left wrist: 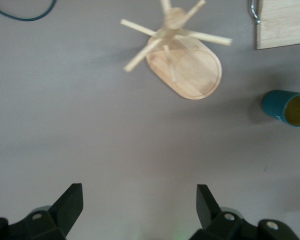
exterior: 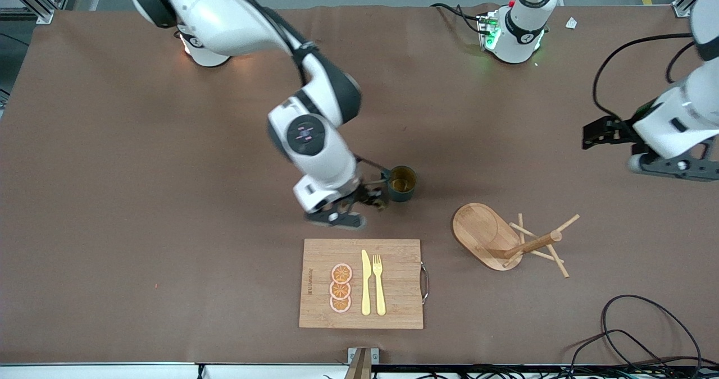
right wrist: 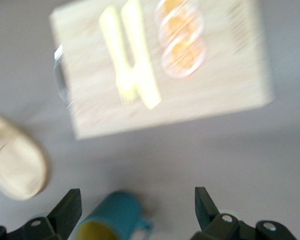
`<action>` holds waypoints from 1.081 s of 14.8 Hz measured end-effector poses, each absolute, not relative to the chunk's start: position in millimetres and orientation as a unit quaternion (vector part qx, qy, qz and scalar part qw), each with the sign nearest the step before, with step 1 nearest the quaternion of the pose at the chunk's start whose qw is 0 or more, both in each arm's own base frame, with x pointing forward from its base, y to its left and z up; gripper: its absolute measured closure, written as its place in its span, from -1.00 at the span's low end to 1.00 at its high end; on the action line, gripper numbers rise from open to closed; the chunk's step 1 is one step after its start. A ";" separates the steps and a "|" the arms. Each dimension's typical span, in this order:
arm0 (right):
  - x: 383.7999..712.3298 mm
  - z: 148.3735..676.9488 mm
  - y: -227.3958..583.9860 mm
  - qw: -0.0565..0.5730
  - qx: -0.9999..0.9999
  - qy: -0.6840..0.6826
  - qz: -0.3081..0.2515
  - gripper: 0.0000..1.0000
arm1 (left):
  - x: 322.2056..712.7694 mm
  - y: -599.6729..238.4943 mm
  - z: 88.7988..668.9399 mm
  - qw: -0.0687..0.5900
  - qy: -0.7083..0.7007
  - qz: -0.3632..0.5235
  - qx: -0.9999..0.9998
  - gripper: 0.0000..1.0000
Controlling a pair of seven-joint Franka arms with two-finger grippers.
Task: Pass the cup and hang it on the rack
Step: 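Grasp the mug handle with the left gripper while the right gripper releases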
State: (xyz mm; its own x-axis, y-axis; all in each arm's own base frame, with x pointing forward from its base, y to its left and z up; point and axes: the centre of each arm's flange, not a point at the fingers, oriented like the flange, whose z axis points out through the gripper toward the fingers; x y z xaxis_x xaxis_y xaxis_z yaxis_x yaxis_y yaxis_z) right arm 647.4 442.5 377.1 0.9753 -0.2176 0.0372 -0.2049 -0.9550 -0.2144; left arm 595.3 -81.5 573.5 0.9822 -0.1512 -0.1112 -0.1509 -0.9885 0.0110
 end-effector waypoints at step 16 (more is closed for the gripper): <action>709.0 526.3 25.8 0.021 -0.996 0.049 -0.078 -1.00 | 517.7 -432.9 434.7 -0.048 0.238 -0.018 0.970 -1.00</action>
